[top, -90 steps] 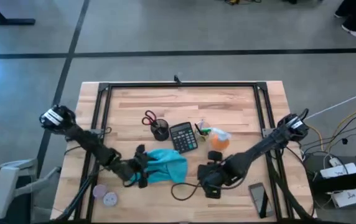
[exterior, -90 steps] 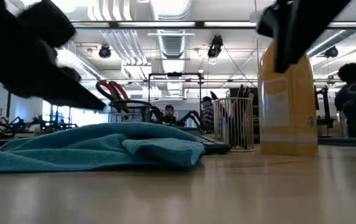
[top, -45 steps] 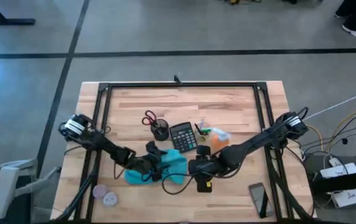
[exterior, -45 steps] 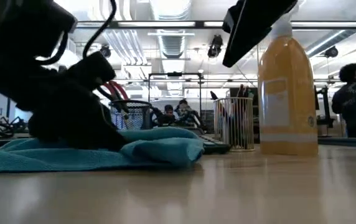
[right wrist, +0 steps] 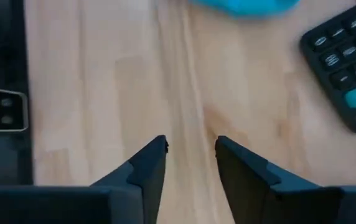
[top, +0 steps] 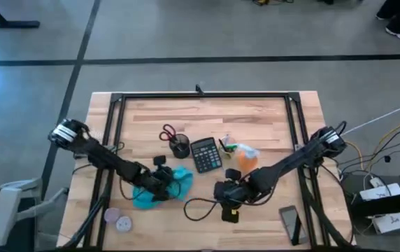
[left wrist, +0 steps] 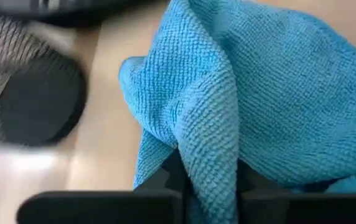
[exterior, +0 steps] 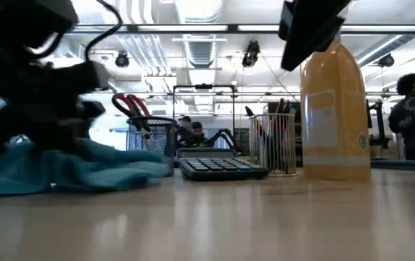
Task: Apply microfiber cloth
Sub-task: Move the blue microfiber cloth to the middle left
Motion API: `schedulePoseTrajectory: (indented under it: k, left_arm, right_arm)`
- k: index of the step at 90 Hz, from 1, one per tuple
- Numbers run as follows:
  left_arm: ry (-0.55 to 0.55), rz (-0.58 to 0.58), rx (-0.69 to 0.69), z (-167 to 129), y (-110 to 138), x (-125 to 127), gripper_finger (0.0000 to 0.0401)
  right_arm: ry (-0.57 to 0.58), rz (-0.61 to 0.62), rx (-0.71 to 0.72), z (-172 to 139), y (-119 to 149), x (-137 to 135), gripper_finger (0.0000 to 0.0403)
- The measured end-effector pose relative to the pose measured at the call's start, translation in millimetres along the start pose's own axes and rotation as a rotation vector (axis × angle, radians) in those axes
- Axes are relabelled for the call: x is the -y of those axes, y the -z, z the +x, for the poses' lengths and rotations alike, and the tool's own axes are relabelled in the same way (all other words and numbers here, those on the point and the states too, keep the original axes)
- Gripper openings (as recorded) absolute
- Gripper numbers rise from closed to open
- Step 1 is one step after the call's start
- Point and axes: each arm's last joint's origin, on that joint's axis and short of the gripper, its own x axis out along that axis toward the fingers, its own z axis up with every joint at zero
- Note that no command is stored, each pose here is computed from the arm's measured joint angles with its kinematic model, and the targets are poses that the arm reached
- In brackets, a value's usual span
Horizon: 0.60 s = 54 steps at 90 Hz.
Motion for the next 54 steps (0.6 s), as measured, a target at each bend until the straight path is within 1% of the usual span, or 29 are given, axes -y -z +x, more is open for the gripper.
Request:
schedulePoseTrajectory:
  k: [10,17,25,34,38,44,54]
  left_arm:
    - [0.013,0.019,0.045,-32,-3,-17,0.0008]
    - [0.02,0.043,0.12,-53,-5,-28,0.0006]
    - [-0.035,0.064,0.259,-77,-9,-42,0.0007]
    - [-0.181,0.079,0.424,-97,-10,-58,0.0004]
    - [-0.219,0.075,0.509,-105,-11,-64,0.0003]
    - [-0.234,0.063,0.629,-119,-10,-72,0.0002]
    - [-0.203,0.03,0.837,-137,-2,-84,0.0002]
  right_arm:
    - [-0.008,-0.004,0.0,-2,6,-8,0.0089]
    - [-0.01,-0.013,0.002,-2,8,-12,0.0075]
    - [-0.002,-0.017,0.01,-2,9,-13,0.0058]
    - [0.024,-0.019,0.029,-2,9,-12,0.0041]
    - [0.031,-0.019,0.033,-2,9,-12,0.0034]
    - [0.031,-0.019,0.033,-2,9,-12,0.0026]
    - [0.03,-0.021,0.033,-2,10,-13,0.0016]
